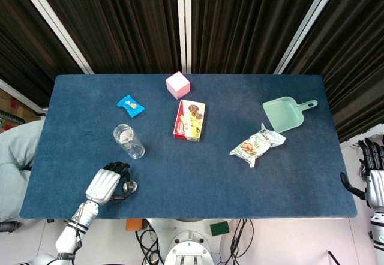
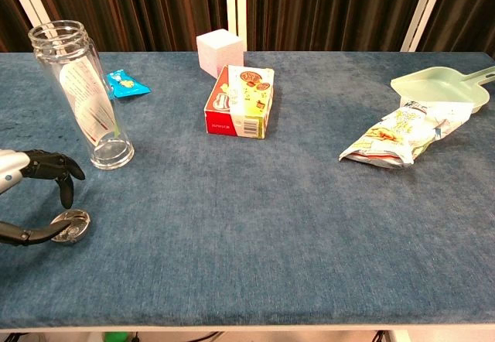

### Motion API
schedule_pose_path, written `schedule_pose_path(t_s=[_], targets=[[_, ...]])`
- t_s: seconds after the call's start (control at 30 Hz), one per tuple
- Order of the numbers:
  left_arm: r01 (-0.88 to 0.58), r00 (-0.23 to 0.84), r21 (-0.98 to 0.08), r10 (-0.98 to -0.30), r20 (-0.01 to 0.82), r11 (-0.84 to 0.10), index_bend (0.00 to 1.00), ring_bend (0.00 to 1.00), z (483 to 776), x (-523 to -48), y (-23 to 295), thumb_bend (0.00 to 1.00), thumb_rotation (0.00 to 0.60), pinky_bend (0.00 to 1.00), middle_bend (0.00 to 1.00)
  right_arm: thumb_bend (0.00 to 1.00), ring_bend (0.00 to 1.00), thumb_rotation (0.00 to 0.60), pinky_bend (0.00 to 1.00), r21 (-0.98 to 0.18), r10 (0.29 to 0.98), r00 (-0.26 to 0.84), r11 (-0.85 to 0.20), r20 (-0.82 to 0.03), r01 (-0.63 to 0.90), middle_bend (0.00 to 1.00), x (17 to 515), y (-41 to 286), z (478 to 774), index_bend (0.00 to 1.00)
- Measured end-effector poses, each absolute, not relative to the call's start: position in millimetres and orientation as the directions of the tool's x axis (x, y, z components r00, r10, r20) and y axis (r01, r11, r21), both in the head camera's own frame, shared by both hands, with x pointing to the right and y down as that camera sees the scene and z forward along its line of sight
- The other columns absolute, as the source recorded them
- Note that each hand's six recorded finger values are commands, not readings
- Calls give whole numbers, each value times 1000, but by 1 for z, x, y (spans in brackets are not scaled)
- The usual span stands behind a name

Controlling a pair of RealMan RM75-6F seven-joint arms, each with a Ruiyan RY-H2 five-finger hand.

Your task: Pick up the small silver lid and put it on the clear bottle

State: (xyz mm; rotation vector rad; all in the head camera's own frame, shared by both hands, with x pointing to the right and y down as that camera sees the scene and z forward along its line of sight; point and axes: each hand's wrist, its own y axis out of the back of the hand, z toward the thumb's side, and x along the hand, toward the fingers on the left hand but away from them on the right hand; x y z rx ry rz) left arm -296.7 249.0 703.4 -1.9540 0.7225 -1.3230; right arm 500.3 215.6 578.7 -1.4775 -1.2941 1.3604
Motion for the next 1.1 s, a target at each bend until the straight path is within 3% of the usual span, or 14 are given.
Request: schedule_pose_path(t_s=[0.5, 1.1], targets=[[-73, 348, -767, -737, 579, -637, 499, 213, 707, -290, 248, 314, 414, 275, 260, 300, 0, 600, 0, -955, 968, -71, -225, -242, 191, 0, 502, 215, 579, 0], [-60, 341, -766, -734, 587, -640, 558, 213, 709, -291, 250, 331, 546, 275, 260, 299, 0, 600, 0, -952, 965, -67, -238, -255, 191, 0, 503, 218, 582, 0]])
